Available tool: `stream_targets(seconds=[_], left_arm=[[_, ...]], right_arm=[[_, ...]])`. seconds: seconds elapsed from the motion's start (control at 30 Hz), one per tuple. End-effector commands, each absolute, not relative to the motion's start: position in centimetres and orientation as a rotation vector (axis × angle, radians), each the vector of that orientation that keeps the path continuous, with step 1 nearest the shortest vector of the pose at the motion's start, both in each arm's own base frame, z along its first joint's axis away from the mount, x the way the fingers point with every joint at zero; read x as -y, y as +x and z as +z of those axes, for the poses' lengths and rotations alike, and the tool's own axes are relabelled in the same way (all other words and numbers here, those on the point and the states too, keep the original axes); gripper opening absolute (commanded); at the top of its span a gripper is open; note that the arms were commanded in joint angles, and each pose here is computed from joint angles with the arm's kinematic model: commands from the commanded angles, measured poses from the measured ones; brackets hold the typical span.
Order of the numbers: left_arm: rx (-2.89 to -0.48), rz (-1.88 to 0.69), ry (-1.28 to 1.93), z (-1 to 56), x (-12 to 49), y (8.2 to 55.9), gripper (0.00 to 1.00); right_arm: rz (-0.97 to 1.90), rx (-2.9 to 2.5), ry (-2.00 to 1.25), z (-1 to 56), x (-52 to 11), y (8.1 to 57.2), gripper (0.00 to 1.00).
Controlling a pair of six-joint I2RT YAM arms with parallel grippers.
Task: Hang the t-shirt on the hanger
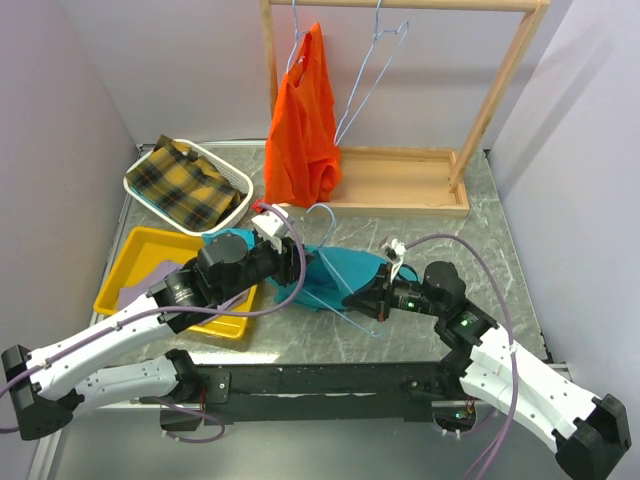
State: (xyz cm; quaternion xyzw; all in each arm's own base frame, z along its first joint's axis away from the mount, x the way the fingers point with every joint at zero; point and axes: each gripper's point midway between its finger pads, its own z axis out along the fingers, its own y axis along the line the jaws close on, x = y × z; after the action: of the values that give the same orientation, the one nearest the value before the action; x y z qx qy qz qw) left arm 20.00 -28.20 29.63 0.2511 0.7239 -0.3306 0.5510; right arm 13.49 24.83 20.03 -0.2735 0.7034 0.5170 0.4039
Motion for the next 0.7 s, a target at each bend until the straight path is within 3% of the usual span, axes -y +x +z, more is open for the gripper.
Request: stream_targets(seconds=[0.0, 0.37, 0.67], left_arm=[[-1.729, -0.752, 0.505, 30.3, 26.5, 20.1, 0.48], [-1.664, -0.859, 0.489, 33.5, 26.4, 18.7, 0.69], [-1.684, -0.751, 0.432, 33.2, 27.6, 21.4, 0.69]], right_arm=[[1.31, -1.503, -0.701, 24.5, -26.0, 14.6, 0.0], [1.256, -1.561, -0.742, 22.3, -27.5, 15.2, 0.0], [1.227, -1.596, -0.762, 21.4, -28.1, 15.5, 0.0]])
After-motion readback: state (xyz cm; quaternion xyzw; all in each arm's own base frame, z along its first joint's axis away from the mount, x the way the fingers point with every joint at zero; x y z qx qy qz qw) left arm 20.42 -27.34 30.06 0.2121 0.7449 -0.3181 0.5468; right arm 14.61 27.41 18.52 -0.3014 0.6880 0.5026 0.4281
